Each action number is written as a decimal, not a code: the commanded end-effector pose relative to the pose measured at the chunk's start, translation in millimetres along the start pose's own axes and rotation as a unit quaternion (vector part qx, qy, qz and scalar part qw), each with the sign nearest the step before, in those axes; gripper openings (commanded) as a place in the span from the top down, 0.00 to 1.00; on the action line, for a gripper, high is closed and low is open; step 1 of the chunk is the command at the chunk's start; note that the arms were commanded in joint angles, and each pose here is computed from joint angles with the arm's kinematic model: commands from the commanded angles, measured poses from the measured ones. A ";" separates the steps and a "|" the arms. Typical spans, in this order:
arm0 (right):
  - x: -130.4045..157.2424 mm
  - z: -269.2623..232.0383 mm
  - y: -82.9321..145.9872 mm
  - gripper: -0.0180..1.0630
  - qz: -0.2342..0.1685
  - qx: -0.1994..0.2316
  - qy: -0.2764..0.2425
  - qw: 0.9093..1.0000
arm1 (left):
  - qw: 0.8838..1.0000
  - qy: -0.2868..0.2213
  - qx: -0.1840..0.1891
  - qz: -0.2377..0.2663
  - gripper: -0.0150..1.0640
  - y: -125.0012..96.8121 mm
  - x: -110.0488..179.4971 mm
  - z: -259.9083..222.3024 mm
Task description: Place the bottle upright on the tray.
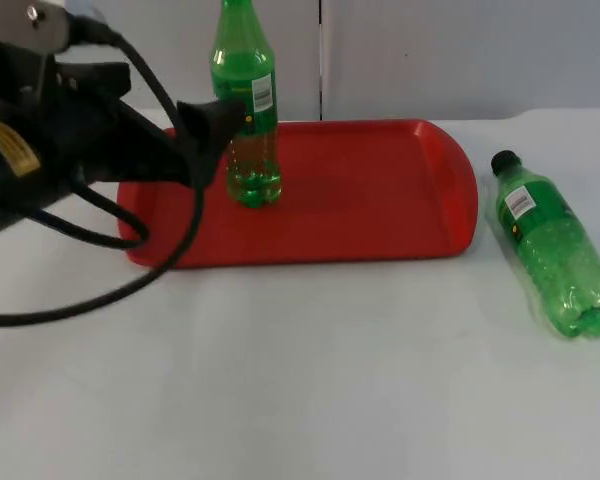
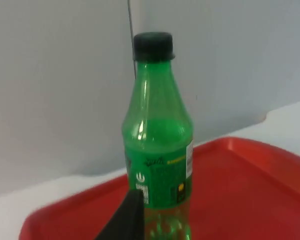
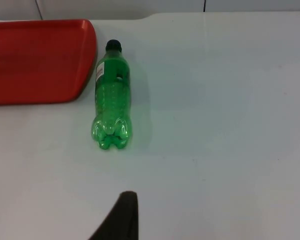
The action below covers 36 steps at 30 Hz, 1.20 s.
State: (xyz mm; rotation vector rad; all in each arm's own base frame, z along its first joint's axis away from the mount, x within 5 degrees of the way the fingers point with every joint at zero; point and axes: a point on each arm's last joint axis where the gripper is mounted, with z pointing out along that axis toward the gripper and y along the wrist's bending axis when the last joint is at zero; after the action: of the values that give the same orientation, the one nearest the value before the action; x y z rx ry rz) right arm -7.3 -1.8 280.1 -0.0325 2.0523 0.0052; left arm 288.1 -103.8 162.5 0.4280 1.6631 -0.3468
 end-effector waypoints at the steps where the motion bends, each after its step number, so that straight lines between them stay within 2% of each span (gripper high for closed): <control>1: 0.1 0.1 0.1 0.07 0.003 0.002 -0.003 1.000 | 0.999 0.032 -0.003 -0.018 0.01 -0.6 -6.1 -7.8; 5: 0.1 0.1 0.1 0.07 0.003 0.002 -0.003 1.000 | 0.995 0.093 -0.026 -0.016 0.01 0.6 -35.8 -33.3; 6: 0.1 0.1 0.1 0.07 0.003 0.002 -0.003 1.000 | 0.995 0.093 -0.026 -0.016 0.01 0.6 -35.8 -33.3; 9: 0.1 0.1 0.1 0.07 0.003 0.002 -0.003 1.000 | 0.995 0.092 -0.043 -0.007 0.01 0.5 -62.5 -56.5; 15: 0.1 0.1 0.1 0.07 0.003 0.002 -0.003 1.000 | 0.995 0.078 -0.069 0.004 0.01 -1.3 -96.6 -97.2; 22: 0.1 0.1 0.1 0.07 0.003 0.002 -0.003 1.000 | 0.994 0.058 -0.094 0.008 0.01 -4.8 -120.8 -142.6; 25: 0.1 0.1 0.1 0.07 0.003 0.002 -0.003 1.000 | 0.994 0.039 -0.100 -0.004 0.01 -6.5 -128.2 -157.2; 29: 0.1 0.1 0.1 0.07 0.003 0.002 -0.003 1.000 | 0.993 -0.004 -0.102 -0.066 0.01 -11.1 -139.6 -183.6; 36: 0.1 0.1 0.1 0.07 0.003 0.002 -0.003 1.000 | 0.986 0.003 -0.096 -0.136 0.01 -13.9 -137.9 -190.5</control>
State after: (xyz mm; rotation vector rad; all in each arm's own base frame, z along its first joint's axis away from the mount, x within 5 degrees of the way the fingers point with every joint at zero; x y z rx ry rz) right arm -7.3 -1.8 280.1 -0.0325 2.0523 0.0052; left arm 131.6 -38.8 327.4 0.1000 1.7200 -0.3382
